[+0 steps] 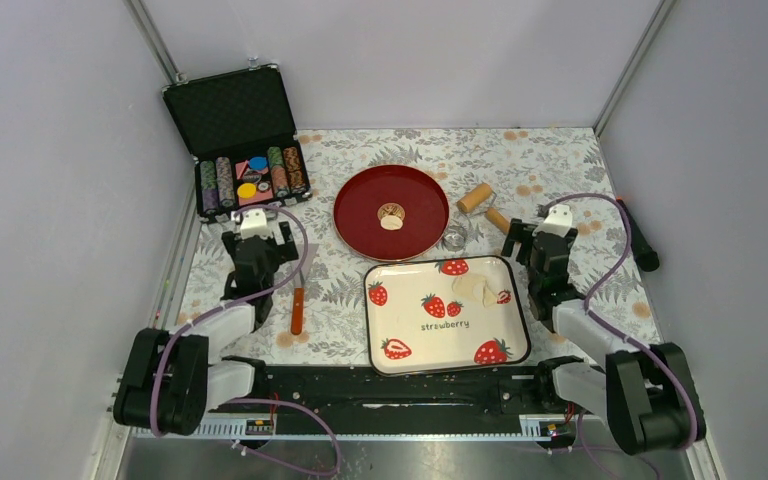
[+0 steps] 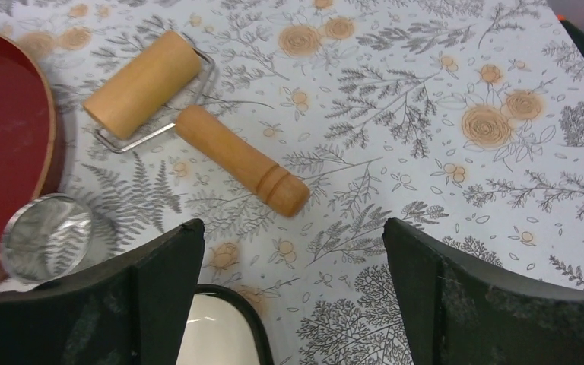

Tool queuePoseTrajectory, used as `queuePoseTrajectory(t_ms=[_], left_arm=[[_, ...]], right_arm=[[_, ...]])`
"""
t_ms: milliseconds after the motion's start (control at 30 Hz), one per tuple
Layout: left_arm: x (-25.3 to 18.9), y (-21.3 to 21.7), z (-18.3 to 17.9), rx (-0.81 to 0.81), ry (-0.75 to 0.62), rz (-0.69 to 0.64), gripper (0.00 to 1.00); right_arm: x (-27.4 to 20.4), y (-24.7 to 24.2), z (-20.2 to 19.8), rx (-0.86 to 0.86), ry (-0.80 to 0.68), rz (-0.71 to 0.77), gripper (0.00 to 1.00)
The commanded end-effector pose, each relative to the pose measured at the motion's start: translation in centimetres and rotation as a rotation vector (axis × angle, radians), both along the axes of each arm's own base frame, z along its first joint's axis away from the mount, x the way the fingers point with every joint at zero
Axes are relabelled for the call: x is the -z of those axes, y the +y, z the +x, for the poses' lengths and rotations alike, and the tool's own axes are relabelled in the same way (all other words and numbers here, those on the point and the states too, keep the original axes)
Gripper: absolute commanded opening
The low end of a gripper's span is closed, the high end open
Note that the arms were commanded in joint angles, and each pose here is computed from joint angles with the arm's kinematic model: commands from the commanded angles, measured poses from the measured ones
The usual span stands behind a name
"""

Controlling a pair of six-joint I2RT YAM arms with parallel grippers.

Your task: Roll out the dumpling wrappers from the dough

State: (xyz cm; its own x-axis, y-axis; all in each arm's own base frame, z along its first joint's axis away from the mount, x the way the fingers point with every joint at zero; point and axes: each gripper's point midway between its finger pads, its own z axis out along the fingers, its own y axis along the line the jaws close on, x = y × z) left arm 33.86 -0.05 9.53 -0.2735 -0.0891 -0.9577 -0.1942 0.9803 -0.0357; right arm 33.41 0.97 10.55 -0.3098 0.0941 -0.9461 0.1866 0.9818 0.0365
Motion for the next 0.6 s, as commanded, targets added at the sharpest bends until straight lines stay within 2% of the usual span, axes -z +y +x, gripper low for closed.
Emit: queuePoseTrajectory(t_ms=[0, 133, 233, 333, 367, 467, 567], left_arm=[[-4.6, 0.6, 2.4, -0.012, -0.205, 0.056, 0.99], [-4.1, 0.2, 3.0, 0.022, -0.256, 0.075, 0.99], [-3.6, 0.2, 3.4, 0.038, -0.219, 0.063, 0.99], [-3.7, 0.3, 3.3, 0.034, -0.224, 0.061, 0.99], [-3.6, 0.3, 3.3, 0.033, -0.219, 0.06, 0.99], [-3.6, 0.3, 3.4, 0.035, -0.213, 0.058, 0.99], [-3.6, 0.3, 3.4, 0.035, -0.215, 0.056, 0.99]], right_arm=[[-0.6, -1.4, 1.1, 0.034, -0.122, -0.044, 0.94], [-0.4, -1.9, 1.7, 0.004, -0.154, -0.086, 0.89], [0.4, -3.1, 1.9, 0.049, -0.244, -0.021, 0.89], [1.1, -2.6, 2.2, 0.017, -0.151, -0.031, 0.92], [0.9, -2.9, 2.7, 0.038, -0.162, -0.028, 0.99], [1.3, -3.4, 2.7, 0.071, -0.115, -0.023, 1.0], [1.1, -3.3, 2.9, 0.07, -0.146, -0.022, 0.99]])
